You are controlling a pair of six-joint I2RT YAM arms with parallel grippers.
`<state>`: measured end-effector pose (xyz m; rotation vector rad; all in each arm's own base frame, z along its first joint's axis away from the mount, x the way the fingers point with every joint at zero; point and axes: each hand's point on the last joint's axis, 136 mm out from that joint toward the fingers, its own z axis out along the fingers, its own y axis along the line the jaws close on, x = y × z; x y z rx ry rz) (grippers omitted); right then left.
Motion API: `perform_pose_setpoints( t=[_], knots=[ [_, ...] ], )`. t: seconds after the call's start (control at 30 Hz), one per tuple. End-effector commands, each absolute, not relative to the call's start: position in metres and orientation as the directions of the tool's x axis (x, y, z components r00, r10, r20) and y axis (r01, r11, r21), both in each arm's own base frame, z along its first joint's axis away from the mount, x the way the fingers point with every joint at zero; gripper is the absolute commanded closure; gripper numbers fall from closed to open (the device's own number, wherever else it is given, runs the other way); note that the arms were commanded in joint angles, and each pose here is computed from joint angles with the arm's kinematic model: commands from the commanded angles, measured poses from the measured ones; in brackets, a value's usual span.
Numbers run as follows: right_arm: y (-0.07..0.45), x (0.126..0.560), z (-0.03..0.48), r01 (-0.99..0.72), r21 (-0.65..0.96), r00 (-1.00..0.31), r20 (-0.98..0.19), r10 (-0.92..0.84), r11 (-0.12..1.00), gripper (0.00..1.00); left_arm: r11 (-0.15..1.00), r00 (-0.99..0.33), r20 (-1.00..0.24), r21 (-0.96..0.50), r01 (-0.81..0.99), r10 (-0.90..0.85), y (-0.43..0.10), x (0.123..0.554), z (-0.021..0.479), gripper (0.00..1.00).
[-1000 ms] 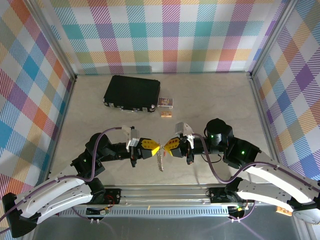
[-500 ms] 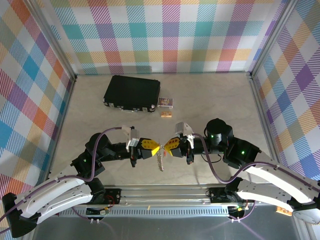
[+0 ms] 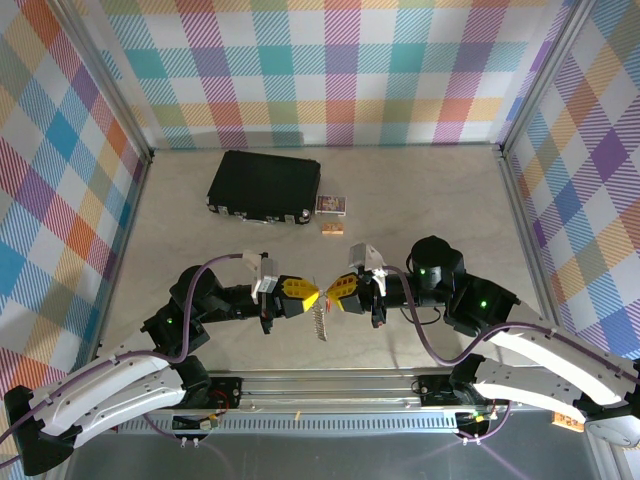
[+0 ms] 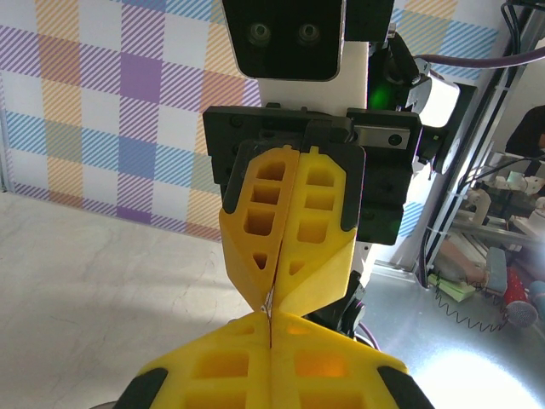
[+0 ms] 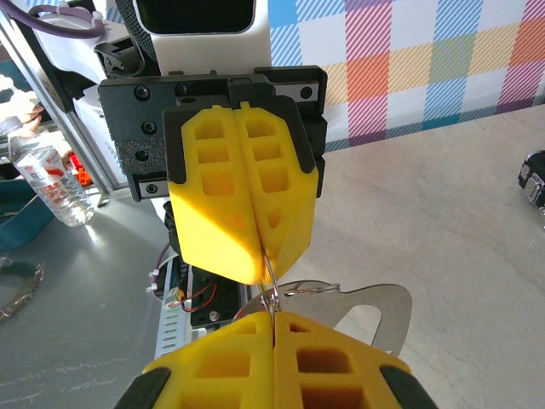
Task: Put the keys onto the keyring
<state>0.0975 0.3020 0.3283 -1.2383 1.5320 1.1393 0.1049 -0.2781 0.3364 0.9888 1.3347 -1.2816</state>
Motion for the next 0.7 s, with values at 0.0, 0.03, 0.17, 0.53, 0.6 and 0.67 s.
perform_pose_setpoints(
  t=[0.0, 0.03, 0.17, 0.53, 0.6, 0.67],
  knots=[
    [0.309, 0.096, 0.338, -0.991, 0.12, -0.13, -0.974, -0.186, 0.067, 1.0, 0.049, -0.122, -0.983, -0.13, 0.99, -0.135, -0.277, 0.095, 0.36, 1.0],
    [0.309, 0.097, 0.339, -0.991, 0.118, -0.128, -0.975, -0.184, 0.067, 1.0, 0.048, -0.123, -0.983, -0.13, 0.99, -0.134, -0.277, 0.094, 0.36, 1.0],
    [0.309, 0.095, 0.34, -0.991, 0.116, -0.126, -0.975, -0.182, 0.061, 1.0, 0.048, -0.122, -0.984, -0.129, 0.99, -0.132, -0.277, 0.094, 0.361, 1.0],
    [0.291, 0.099, 0.328, -0.977, 0.146, -0.176, -0.963, -0.203, 0.154, 1.0, 0.313, -0.132, -0.989, -0.146, 0.938, -0.066, -0.268, 0.137, 0.339, 1.0],
    [0.283, 0.1, 0.319, -0.967, 0.166, -0.206, -0.955, -0.214, 0.192, 1.0, 0.34, -0.128, -0.989, -0.146, 0.929, -0.074, -0.264, 0.14, 0.337, 1.0],
    [0.276, 0.104, 0.311, -0.953, 0.185, -0.239, -0.946, -0.218, 0.241, 1.0, 0.346, -0.128, -0.989, -0.146, 0.927, -0.075, -0.264, 0.141, 0.333, 1.0]
  ],
)
